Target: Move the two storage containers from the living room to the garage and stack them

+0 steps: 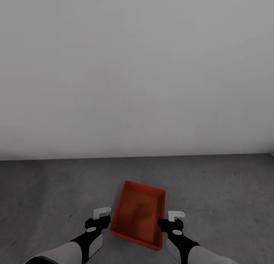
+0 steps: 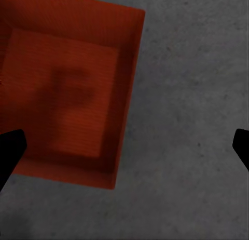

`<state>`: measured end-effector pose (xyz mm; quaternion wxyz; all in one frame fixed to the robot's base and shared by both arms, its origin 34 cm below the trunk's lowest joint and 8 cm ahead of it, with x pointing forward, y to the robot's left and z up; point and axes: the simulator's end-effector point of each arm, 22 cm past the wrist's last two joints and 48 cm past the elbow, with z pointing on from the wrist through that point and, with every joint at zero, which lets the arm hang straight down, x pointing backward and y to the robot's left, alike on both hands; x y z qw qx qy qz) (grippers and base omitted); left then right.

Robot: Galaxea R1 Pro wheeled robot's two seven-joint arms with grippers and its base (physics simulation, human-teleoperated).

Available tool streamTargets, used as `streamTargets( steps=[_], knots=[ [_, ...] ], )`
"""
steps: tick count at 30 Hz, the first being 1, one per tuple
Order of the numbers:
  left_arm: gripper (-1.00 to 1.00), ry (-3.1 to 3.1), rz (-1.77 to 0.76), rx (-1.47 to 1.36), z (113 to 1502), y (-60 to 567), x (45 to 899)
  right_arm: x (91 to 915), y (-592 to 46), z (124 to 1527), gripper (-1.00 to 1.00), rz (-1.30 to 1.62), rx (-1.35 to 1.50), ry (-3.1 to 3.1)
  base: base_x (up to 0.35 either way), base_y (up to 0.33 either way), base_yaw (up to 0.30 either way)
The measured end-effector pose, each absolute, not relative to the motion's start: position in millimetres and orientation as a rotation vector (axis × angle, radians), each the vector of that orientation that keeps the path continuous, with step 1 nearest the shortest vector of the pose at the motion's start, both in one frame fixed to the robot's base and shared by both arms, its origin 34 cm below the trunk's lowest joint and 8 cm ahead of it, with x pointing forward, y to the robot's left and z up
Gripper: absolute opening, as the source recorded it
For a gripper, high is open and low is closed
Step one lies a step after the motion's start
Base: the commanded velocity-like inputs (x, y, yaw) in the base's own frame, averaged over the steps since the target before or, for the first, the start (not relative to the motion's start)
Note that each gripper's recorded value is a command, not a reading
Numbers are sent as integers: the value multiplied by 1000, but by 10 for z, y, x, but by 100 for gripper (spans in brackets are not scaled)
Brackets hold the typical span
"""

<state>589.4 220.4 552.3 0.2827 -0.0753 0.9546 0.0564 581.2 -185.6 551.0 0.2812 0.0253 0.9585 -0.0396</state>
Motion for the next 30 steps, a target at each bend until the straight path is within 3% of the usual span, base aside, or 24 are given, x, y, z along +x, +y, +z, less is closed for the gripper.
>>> streamTargets(
  steps=[30],
  knots=[
    [100,2553,152,-203,5642,2196,5889,5805,-1856,5625,100,-106,68,2569,0,0,0]
  ],
)
